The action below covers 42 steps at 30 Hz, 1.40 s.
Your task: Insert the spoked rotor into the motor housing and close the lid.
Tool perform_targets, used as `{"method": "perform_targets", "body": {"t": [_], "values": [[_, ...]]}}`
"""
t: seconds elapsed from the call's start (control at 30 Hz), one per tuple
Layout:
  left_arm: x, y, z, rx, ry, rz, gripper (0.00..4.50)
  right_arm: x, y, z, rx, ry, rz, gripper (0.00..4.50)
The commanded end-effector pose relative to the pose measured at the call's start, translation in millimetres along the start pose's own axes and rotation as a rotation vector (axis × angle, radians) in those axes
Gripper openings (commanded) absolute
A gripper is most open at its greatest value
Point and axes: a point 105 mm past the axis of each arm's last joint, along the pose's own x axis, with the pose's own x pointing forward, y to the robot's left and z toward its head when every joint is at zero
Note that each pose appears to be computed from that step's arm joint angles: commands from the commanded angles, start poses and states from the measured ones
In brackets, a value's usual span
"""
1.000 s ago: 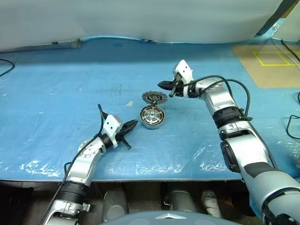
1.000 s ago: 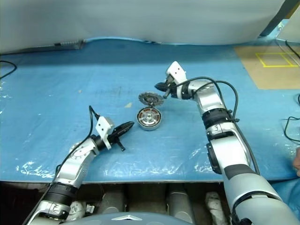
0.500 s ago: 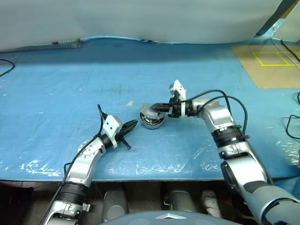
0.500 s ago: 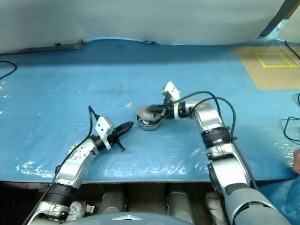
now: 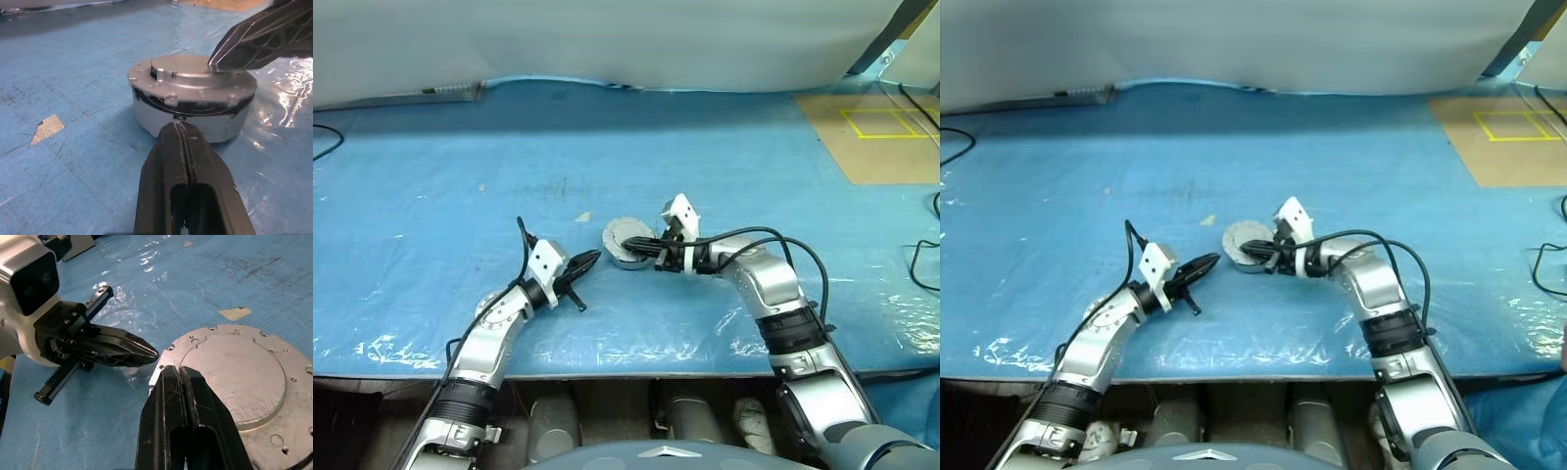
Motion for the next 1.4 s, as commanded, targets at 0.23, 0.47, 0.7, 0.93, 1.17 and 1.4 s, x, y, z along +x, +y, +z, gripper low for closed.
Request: {"method": "perform_targets", "body": {"t": [0.23, 0.47, 0.7, 0.93, 1.17, 1.4], "values": [[1, 1, 9, 0.024, -0.027, -0.014, 0.00, -52, -7, 19, -0.190, -0.054, -0.210, 0.39], [2, 4, 10, 0.028, -0.025, -0.023, 0.00, -78, -9, 8, -0.202, 0.016, -0.240, 2.73], [2, 4, 10, 0.033, -0.024, -0.025, 0.00, -75, -6, 6, -0.198, 0.019, -0.233, 4.48], [1, 5, 10, 0.036, -0.023, -0.022, 0.00, -70, 0, 1, -0.193, 0.033, -0.202, 4.48], [2, 7, 11, 0.040, -0.025, -0.018, 0.00, -70, -4, 2, -0.180, 0.022, -0.215, 4.48], [2, 8, 12, 0.043, -0.026, -0.017, 0.00, -68, -17, 1, -0.162, 0.026, -0.238, 4.31]]}}
